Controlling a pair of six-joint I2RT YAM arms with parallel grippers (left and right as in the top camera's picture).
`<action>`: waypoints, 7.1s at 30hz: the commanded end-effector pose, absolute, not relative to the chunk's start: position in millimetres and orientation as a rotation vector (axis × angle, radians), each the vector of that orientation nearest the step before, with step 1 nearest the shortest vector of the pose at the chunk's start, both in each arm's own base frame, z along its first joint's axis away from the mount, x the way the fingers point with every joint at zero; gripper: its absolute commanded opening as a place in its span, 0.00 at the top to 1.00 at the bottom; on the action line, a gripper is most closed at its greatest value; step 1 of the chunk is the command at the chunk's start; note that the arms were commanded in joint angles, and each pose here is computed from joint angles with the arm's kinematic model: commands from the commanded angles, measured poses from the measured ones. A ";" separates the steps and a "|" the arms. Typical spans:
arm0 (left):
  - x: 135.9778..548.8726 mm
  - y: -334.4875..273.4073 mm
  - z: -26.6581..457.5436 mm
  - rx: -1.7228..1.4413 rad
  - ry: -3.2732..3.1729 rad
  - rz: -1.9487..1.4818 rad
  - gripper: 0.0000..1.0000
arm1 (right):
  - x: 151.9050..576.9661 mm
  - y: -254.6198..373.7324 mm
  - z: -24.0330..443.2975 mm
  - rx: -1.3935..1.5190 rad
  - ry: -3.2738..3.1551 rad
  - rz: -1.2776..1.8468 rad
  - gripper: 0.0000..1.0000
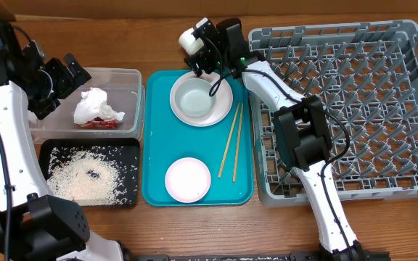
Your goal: Sort waste into correct bins and load items into the dishwasher
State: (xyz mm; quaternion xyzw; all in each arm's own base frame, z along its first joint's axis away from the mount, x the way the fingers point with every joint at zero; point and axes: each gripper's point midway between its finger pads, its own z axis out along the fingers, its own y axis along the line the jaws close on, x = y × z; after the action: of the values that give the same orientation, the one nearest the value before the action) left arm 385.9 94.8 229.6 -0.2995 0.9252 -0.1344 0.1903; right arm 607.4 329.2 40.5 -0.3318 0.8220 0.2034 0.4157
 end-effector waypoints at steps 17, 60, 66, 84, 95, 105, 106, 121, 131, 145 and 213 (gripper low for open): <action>387.1 95.3 240.4 -0.837 2.570 -0.368 0.00 | 613.3 330.9 51.2 -0.752 2.067 0.535 0.04; 387.7 95.5 240.6 -0.836 2.567 -0.368 0.00 | 609.8 334.8 24.7 -0.742 2.114 0.466 0.25; 387.6 95.5 240.6 -0.836 2.568 -0.368 0.00 | 609.8 334.7 24.6 -0.742 2.114 0.465 0.32; 387.7 95.5 240.6 -0.836 2.567 -0.368 0.00 | 611.2 334.8 31.3 -0.740 2.102 0.465 0.52; 387.7 95.5 240.6 -0.836 2.567 -0.368 0.00 | 614.1 335.4 83.0 -0.728 2.035 0.466 0.54; 387.7 95.5 240.6 -0.836 2.567 -0.368 0.00 | 603.2 329.6 143.3 -0.724 2.013 0.465 0.57; 387.6 95.5 240.6 -0.836 2.568 -0.368 0.00 | 601.5 328.9 150.5 -0.723 2.009 0.465 0.57; 387.7 95.5 240.6 -0.836 2.567 -0.368 0.00 | 530.4 201.2 268.8 -0.586 2.241 0.385 0.61; 387.7 95.5 240.6 -0.836 2.567 -0.368 0.00 | 482.3 130.5 257.4 -0.468 2.503 0.300 0.63; 387.7 95.4 240.7 -0.836 2.567 -0.368 0.00 | 481.0 107.5 220.3 -0.425 2.640 0.142 0.64; 387.7 95.4 240.7 -0.836 2.567 -0.368 0.00 | 395.1 315.6 240.8 -0.878 2.493 0.787 0.79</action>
State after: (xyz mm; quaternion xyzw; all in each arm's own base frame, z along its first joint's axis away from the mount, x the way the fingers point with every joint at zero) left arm 386.6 95.0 229.9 -0.2991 0.9250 -0.1343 0.1919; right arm 390.7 306.4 246.2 -0.3192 0.8644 0.3524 0.1637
